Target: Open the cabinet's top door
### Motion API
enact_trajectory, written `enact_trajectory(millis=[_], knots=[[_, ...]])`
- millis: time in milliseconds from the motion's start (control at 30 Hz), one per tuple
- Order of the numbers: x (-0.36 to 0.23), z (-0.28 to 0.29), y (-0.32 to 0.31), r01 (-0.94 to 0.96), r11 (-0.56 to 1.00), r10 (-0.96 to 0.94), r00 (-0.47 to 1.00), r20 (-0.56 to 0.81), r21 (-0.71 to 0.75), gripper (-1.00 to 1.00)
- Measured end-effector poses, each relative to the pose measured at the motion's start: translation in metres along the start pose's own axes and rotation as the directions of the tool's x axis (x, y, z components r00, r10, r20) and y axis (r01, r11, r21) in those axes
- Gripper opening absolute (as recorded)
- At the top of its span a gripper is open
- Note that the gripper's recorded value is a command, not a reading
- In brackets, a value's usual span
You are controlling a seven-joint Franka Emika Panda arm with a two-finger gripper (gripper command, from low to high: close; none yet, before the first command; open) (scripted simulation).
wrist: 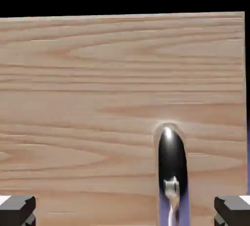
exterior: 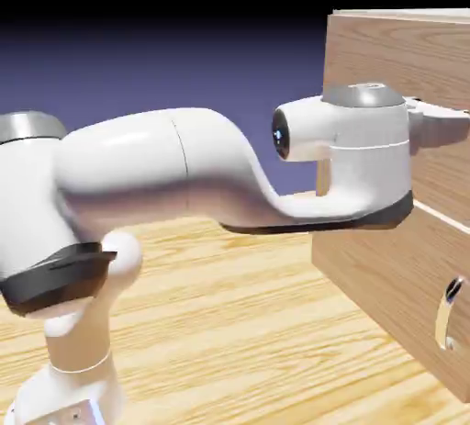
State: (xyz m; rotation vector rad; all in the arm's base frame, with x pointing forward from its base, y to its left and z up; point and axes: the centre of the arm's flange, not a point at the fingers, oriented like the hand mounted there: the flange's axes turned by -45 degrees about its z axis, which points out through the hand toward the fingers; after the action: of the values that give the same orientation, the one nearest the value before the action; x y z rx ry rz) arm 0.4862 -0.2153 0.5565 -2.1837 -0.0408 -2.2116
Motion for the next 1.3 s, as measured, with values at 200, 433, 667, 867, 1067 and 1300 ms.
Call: enact_trajectory(millis=[200,433,667,867,1067,1300], knots=[[-0.022,0.031,0.015,0.003,1.0,-0.003,1.0,0.013,-0.006,0.0],[-0.022,0.054,0.012,0.005,1.0,-0.004,1.0,0.013,-0.02,-1.0],[-0.022,0.006,-0.005,0.006,0.993,-0.004,1.0,0.013,-0.116,-1.0],[-0.021,-0.033,-0.023,0.009,0.981,-0.007,1.0,0.013,-0.194,-1.0],[-0.021,-0.07,-0.045,0.009,0.962,-0.006,1.0,0.013,-0.273,-1.0],[-0.021,-0.118,-0.078,0.011,0.927,-0.006,1.0,0.013,-0.375,-1.0]])
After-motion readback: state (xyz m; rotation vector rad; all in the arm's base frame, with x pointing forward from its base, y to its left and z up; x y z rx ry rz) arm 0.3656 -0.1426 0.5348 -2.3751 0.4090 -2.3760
